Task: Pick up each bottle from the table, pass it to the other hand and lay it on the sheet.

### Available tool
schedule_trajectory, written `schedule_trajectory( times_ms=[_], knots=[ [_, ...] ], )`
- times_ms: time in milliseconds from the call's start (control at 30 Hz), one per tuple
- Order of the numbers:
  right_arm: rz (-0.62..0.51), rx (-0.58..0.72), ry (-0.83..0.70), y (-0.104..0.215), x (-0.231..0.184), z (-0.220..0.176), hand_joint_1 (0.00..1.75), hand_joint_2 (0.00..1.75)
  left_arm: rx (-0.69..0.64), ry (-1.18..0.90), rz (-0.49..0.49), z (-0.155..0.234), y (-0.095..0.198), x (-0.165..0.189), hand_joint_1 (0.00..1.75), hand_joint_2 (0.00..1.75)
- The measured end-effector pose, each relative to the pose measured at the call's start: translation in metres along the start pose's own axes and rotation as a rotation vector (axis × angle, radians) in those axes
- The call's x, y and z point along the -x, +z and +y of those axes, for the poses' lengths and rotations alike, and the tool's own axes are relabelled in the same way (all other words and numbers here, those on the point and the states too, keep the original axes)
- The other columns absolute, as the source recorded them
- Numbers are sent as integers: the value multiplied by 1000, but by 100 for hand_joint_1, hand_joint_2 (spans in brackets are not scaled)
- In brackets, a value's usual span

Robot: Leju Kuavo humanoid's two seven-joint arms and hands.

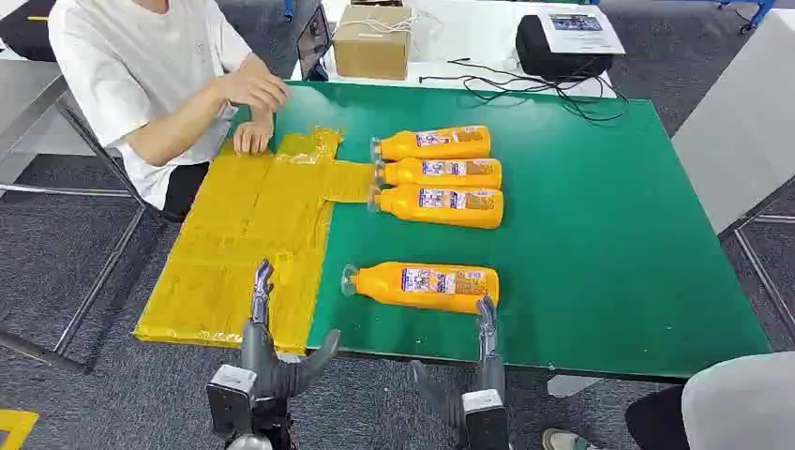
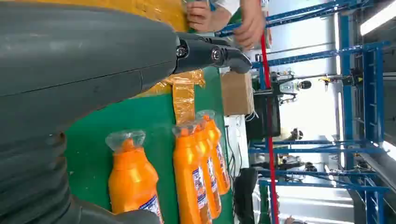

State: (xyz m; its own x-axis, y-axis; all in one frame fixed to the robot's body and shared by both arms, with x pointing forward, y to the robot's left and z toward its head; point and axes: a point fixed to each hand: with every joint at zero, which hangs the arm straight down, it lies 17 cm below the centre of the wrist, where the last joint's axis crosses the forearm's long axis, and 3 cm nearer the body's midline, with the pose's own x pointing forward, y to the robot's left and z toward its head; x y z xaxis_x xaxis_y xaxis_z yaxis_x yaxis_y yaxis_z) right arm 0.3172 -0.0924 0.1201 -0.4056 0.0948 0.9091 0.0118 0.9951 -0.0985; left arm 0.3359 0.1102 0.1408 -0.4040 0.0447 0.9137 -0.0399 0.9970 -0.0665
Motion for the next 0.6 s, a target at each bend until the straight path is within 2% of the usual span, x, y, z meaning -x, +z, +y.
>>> schedule_trajectory(
  times_ms=[300,467,600],
  knots=[
    [-61,-10,95,-5,-11,4,0,175,20,18,-2,-2,-1,0,0,175],
    [-121,-138,255,-2,-14,25,0,175,45,42,0,-6,0,0,0,175],
    [-226,-227,471,4,-16,35,0,175,75,81,6,-12,1,-1,0,175]
  ],
)
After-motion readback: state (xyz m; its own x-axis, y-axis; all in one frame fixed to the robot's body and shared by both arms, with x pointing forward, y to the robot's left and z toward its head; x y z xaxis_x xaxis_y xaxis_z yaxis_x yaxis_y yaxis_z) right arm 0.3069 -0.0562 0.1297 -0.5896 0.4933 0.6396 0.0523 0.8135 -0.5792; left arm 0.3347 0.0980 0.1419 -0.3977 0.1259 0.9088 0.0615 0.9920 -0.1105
